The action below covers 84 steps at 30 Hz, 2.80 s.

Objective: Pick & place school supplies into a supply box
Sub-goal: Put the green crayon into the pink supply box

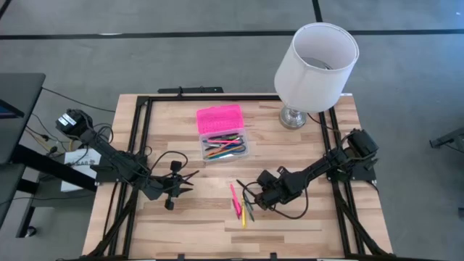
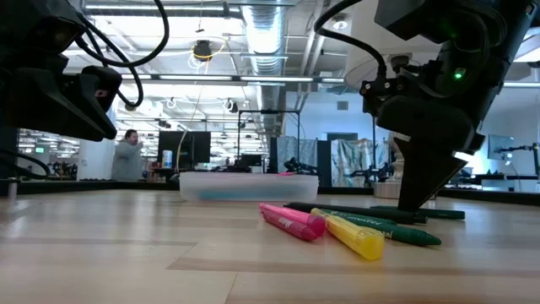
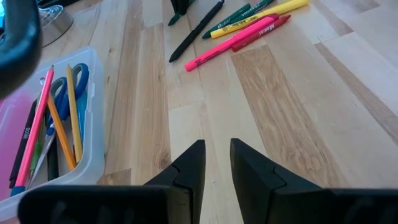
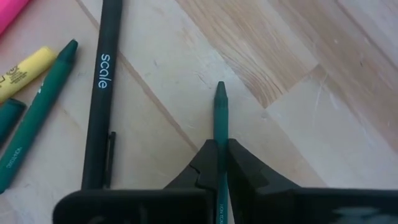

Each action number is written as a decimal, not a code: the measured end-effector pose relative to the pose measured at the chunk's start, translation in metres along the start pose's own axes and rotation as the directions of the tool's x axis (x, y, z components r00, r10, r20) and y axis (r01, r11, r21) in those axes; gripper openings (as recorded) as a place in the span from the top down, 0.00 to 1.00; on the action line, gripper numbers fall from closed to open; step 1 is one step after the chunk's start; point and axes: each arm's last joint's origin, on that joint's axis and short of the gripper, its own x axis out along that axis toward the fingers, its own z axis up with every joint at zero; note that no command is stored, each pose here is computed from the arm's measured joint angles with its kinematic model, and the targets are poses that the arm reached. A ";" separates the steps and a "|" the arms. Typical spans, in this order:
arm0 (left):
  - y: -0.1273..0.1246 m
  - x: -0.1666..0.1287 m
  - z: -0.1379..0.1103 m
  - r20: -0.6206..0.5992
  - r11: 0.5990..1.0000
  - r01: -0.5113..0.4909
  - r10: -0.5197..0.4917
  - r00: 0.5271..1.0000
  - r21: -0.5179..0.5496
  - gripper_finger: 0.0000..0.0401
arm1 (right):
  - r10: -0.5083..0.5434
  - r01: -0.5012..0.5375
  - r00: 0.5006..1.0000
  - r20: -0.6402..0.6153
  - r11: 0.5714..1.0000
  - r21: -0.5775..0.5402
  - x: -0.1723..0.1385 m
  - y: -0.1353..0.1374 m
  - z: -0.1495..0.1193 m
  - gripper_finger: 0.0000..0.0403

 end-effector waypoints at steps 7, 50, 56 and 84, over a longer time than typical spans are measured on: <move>0.000 0.000 0.000 0.000 1.000 0.000 0.000 1.000 -0.001 0.82 | 0.003 -0.003 1.000 0.002 1.000 0.000 0.000 0.000 0.000 0.99; 0.000 0.000 0.000 0.000 1.000 0.000 0.000 1.000 -0.001 0.82 | 0.019 -0.014 0.998 0.062 0.997 -0.078 0.001 0.004 0.003 0.98; 0.000 0.000 0.000 0.000 1.000 0.000 0.000 1.000 -0.001 0.82 | 0.070 -0.049 0.990 0.125 0.986 -0.162 0.002 0.010 0.008 0.99; 0.000 0.000 -0.001 -0.014 1.000 -0.002 0.001 1.000 -0.009 0.82 | -0.014 0.348 0.755 0.656 0.856 -0.382 -0.002 0.004 0.088 1.00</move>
